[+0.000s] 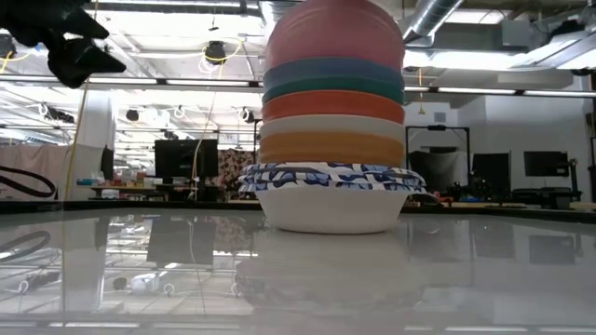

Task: Nest bowls inside each other
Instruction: Stack the pink bowl into the blue bowl

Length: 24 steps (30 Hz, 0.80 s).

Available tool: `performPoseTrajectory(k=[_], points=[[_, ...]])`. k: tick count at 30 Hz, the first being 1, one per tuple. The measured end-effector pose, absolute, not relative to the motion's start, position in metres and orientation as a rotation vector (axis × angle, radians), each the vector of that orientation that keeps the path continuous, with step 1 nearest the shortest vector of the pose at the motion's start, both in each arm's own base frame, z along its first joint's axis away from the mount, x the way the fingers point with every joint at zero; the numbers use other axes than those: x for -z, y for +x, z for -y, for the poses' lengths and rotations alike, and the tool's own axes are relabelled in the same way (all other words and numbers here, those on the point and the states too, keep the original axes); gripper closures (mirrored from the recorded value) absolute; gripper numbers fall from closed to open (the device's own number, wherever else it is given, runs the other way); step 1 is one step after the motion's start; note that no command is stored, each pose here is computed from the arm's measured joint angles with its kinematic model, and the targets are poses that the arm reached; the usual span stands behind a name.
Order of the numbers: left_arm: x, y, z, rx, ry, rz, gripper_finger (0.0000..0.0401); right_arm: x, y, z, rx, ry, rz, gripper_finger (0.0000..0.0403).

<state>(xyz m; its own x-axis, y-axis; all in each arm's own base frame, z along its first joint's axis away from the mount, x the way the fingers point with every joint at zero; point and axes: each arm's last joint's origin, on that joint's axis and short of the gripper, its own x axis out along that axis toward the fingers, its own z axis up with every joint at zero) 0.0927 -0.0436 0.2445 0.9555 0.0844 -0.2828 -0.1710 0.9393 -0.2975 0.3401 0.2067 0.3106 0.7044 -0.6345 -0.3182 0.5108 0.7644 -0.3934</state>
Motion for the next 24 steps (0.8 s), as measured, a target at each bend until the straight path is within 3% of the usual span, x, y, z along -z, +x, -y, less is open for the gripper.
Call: performPoseTrajectory(k=[14,20,24], points=[[-0.237,0.094,0.044,-0.139,-0.347,-0.278,0.0150,-0.305,0.350,-0.191,0.558,-0.150,-0.583,0.0313],[-0.238,0.094,0.045,-0.137,-0.351,-0.273,0.0150,-0.305,0.349,-0.194,0.554,-0.136,-0.576,0.0313],[-0.238,0.094,0.045,-0.136,-0.353,-0.271,0.0150,-0.311,0.344,-0.205,0.621,-0.247,-0.466,0.0313]])
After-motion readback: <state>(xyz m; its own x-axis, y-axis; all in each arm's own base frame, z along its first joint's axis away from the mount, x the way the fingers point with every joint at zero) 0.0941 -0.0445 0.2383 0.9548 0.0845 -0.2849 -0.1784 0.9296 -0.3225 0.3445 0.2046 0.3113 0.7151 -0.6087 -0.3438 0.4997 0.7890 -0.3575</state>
